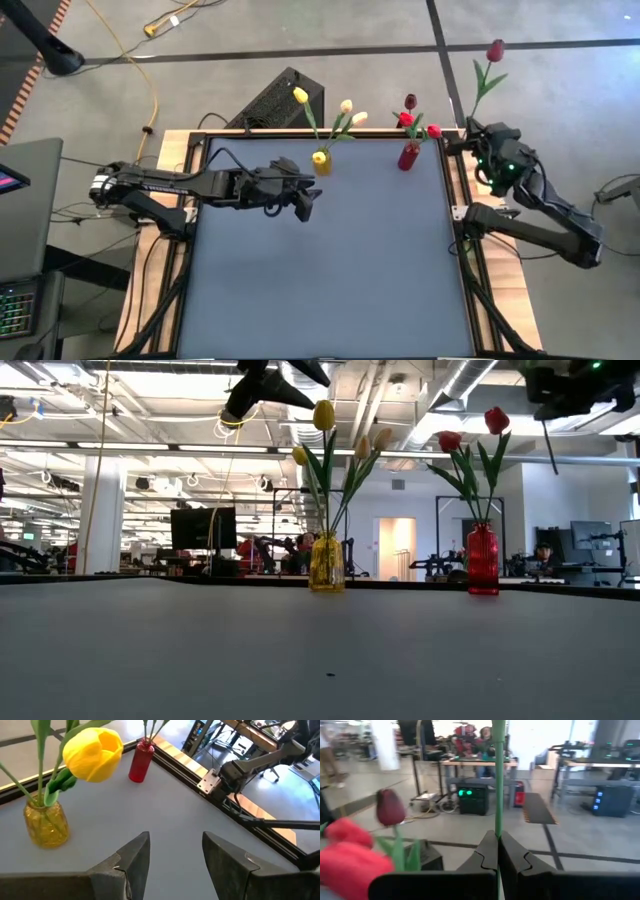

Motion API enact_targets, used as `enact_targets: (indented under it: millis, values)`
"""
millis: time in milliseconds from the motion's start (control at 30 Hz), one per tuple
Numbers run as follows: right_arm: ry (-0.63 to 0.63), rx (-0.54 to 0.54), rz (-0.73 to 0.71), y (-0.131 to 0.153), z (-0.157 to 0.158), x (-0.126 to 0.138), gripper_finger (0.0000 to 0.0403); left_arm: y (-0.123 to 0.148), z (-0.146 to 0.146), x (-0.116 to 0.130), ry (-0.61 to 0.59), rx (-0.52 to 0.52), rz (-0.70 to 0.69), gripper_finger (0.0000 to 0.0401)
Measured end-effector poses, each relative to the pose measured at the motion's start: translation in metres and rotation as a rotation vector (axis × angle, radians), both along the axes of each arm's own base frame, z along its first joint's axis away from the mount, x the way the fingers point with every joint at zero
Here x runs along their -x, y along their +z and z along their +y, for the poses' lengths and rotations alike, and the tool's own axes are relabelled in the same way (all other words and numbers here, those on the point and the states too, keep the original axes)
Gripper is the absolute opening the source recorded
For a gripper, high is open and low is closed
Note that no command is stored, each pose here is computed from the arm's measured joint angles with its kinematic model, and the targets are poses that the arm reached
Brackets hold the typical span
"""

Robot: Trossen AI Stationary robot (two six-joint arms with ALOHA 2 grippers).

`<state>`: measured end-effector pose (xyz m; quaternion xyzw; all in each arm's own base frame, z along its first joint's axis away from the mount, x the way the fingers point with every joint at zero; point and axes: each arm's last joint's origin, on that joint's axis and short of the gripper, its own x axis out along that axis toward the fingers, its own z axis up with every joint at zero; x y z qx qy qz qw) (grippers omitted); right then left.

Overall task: Sort flowers into vase by color
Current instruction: Put the dark red flower into the red vase

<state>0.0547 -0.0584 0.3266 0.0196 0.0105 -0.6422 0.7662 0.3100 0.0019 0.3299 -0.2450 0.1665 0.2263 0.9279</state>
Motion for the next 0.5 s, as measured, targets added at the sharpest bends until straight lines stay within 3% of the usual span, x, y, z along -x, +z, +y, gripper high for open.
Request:
enact_targets:
  millis: [500]
  values:
    - [-0.086, 0.061, -0.19, 0.012, -0.04, -0.015, 0.0025, 0.0, -0.005, 0.0, -0.054, -0.021, 0.013, 0.0169]
